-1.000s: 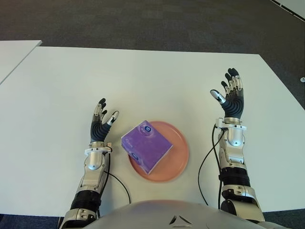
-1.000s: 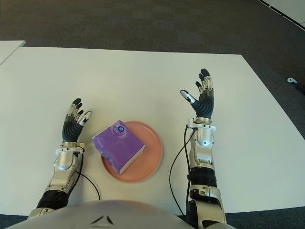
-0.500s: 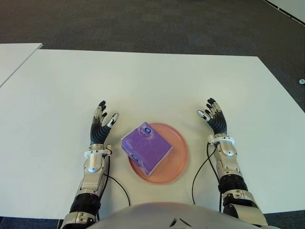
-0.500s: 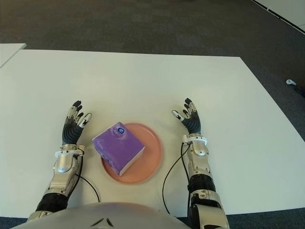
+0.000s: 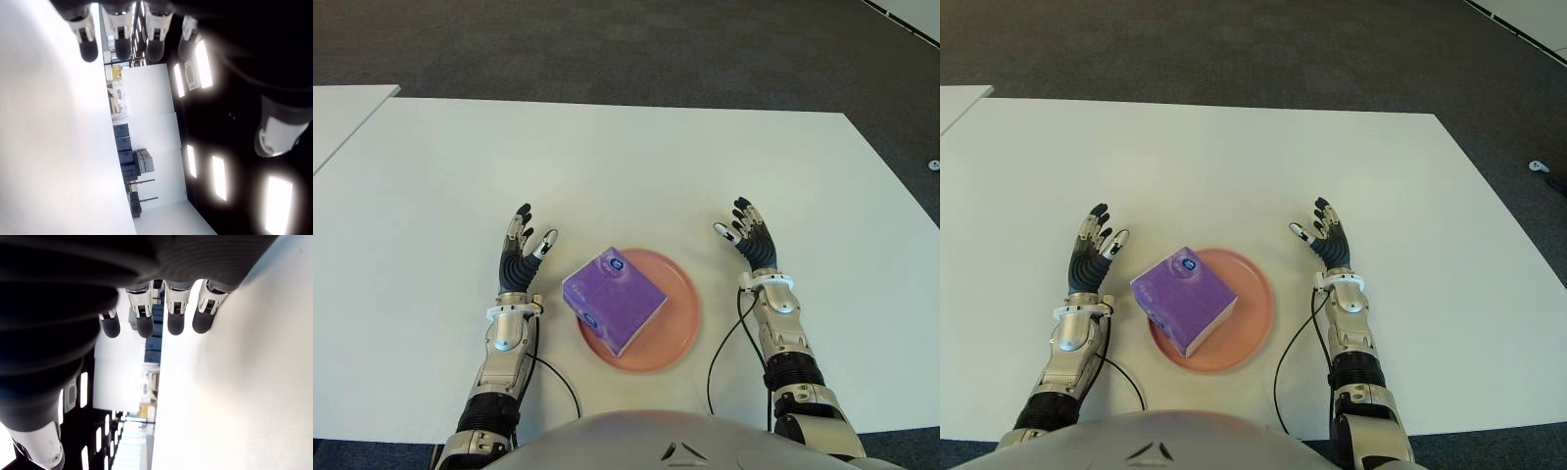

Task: Put the tissue paper into the plate.

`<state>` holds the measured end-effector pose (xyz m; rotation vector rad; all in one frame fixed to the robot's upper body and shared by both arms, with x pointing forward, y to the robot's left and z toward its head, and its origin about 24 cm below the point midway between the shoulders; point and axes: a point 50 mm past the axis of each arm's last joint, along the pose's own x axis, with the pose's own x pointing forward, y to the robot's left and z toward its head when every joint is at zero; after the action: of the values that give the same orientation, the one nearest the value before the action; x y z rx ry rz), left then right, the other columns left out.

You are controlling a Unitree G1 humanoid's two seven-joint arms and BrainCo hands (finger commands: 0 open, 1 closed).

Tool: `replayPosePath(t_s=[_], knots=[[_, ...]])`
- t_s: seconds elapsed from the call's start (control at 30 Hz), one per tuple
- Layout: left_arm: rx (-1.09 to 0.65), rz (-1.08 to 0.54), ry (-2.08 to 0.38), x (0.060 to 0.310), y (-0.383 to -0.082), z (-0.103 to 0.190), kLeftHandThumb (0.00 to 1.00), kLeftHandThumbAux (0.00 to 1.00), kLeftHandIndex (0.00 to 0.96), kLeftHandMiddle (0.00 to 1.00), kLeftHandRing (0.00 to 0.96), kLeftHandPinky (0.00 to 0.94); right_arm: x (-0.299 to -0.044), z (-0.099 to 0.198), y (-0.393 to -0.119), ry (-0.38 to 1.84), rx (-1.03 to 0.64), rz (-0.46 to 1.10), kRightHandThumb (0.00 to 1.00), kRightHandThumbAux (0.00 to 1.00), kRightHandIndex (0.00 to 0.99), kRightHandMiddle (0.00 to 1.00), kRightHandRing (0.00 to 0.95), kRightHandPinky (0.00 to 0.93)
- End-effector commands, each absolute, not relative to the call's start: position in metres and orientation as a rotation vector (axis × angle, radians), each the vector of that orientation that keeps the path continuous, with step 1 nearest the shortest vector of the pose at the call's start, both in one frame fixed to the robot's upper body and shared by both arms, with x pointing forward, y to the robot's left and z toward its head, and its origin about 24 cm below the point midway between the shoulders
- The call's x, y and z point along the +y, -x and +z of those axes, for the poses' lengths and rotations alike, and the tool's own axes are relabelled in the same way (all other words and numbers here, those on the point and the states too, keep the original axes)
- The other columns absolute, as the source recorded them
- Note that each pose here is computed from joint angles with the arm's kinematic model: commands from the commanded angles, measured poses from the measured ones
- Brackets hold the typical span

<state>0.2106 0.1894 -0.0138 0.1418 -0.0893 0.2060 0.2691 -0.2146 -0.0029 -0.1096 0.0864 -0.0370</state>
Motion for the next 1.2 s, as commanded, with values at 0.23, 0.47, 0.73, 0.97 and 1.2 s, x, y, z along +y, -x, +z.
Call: replayPosePath(t_s=[0.23, 0.47, 0.73, 0.97, 1.2], knots=[[0.017, 0.201, -0.15, 0.191, -0.194, -0.035, 0.0, 0.487, 0.0, 0.0, 0.0, 0.0, -0.203, -0.042, -0.245, 0.083, 0.308, 0.017, 0.057, 0.707, 0.0, 0.005, 0.0, 0.001], [0.016, 0.204, -0.151, 0.192, -0.193, -0.035, 0.0, 0.499, 0.0, 0.0, 0.0, 0.0, -0.203, -0.041, -0.245, 0.083, 0.311, 0.021, 0.047, 0.705, 0.0, 0.0, 0.0, 0.001], [0.016, 0.197, -0.152, 0.192, -0.194, -0.034, 0.0, 0.483, 0.0, 0.0, 0.0, 0.0, -0.199, -0.043, -0.243, 0.05, 0.313, 0.027, 0.045, 0.709, 0.0, 0.001, 0.0, 0.002], [0.016, 0.197, -0.15, 0.192, -0.194, -0.034, 0.0, 0.48, 0.0, 0.0, 0.0, 0.0, -0.196, -0.05, -0.24, 0.019, 0.317, 0.032, 0.074, 0.696, 0.0, 0.011, 0.001, 0.02], [0.017, 0.194, -0.153, 0.192, -0.194, -0.034, 0.0, 0.482, 0.0, 0.0, 0.0, 0.0, -0.19, -0.055, -0.24, -0.019, 0.301, 0.055, 0.08, 0.675, 0.0, 0.011, 0.002, 0.02]])
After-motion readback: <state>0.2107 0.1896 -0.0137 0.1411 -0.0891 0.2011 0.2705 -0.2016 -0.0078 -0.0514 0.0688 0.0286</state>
